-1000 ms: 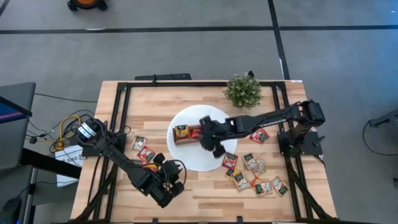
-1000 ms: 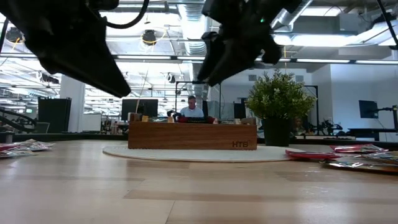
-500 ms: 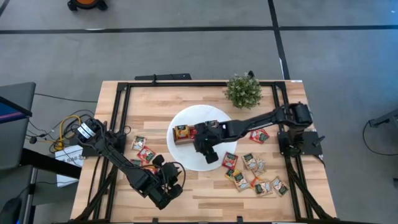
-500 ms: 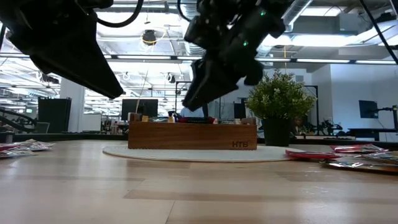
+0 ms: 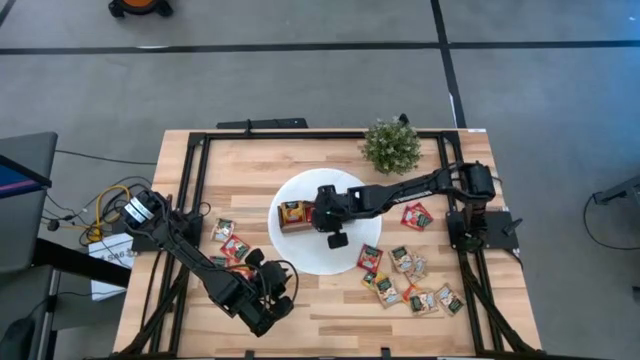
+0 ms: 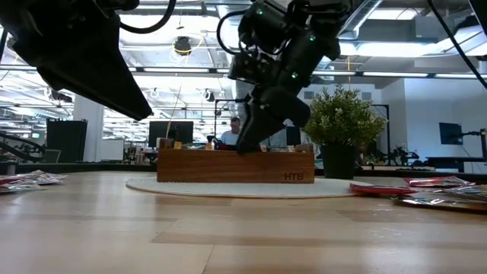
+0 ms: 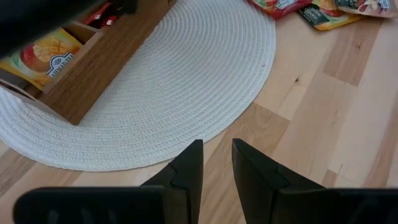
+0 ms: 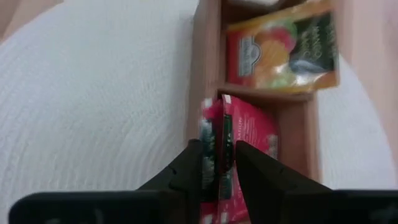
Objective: Pick & Place Tea
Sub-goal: Adjust the red tea bags in the middle section of the wooden organizer
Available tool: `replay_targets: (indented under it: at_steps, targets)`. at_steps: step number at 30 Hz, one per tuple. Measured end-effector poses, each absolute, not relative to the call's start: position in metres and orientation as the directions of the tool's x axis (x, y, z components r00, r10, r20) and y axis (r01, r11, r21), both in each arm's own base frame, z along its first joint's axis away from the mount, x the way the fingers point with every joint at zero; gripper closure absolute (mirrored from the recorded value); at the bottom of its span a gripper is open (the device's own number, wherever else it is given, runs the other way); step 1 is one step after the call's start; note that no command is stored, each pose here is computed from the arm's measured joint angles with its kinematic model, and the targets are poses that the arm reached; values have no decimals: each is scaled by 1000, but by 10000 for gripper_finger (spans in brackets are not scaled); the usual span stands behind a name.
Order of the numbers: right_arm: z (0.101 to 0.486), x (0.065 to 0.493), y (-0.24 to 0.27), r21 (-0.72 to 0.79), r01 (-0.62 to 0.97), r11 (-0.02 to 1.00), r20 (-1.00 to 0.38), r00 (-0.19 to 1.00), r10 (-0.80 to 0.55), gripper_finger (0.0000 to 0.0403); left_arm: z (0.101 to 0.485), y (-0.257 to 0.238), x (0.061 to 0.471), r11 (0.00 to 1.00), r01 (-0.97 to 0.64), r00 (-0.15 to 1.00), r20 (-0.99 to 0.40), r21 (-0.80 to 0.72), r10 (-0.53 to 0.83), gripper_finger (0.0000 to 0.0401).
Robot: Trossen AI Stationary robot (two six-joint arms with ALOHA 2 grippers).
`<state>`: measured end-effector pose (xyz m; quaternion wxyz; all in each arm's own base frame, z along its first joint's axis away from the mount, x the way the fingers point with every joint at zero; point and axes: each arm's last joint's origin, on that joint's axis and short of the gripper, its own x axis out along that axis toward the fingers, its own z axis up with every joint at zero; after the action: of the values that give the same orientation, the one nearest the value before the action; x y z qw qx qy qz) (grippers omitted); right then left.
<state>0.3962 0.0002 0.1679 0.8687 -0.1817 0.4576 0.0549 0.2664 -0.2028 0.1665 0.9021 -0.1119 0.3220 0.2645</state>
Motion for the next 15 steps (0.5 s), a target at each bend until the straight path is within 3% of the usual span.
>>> replay_targets:
  at_steps: [6,15]
  targets:
    - [171,397,-1,-286,-249,925,-803,589,-90,328,167,-203,267,835,-549,654,-639,-34,404,323]
    - [174,396,-3,-357,-226,906,-791,589,-165,398,167,-203,267,835,-549,655,-639,-35,404,323]
